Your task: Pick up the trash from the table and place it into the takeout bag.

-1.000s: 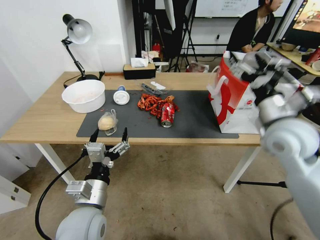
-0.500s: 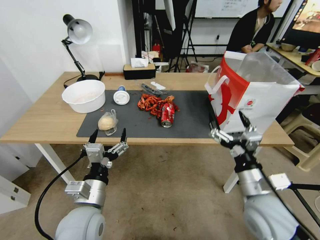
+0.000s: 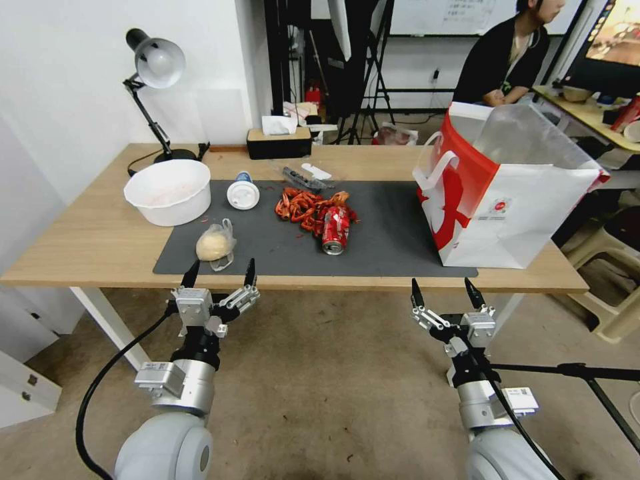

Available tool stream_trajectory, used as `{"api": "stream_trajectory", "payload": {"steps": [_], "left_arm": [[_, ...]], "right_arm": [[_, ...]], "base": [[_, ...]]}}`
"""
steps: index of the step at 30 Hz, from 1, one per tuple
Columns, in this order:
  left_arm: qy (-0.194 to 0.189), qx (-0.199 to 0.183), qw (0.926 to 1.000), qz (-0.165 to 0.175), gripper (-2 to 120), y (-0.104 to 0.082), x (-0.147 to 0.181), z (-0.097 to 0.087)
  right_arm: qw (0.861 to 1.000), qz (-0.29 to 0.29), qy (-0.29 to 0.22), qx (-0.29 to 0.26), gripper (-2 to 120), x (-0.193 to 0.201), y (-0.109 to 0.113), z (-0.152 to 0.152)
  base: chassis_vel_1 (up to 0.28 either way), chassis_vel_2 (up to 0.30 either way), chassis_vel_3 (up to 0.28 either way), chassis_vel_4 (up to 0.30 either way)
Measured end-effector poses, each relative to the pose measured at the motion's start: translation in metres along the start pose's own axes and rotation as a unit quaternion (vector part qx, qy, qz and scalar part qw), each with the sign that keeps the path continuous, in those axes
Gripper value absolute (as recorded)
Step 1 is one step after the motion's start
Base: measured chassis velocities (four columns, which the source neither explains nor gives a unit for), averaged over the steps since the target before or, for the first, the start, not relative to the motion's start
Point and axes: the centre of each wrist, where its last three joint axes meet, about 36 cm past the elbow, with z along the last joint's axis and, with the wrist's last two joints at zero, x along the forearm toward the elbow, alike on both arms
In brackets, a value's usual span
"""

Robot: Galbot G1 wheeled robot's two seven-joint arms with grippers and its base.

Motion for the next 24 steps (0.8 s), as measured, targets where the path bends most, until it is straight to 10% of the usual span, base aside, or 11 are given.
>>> {"api": "stream_trajectory", "payload": {"steps": [24], "left_arm": [[0.003,-0.006,1.0,-0.002,100,-0.001,0.002,0.0]], "right_arm": [[0.994,-0.036,0.067,-0.072,100,-0.13,0.059,-0.035]], "base": [[0.0,0.0,0.0,0.0]]}}
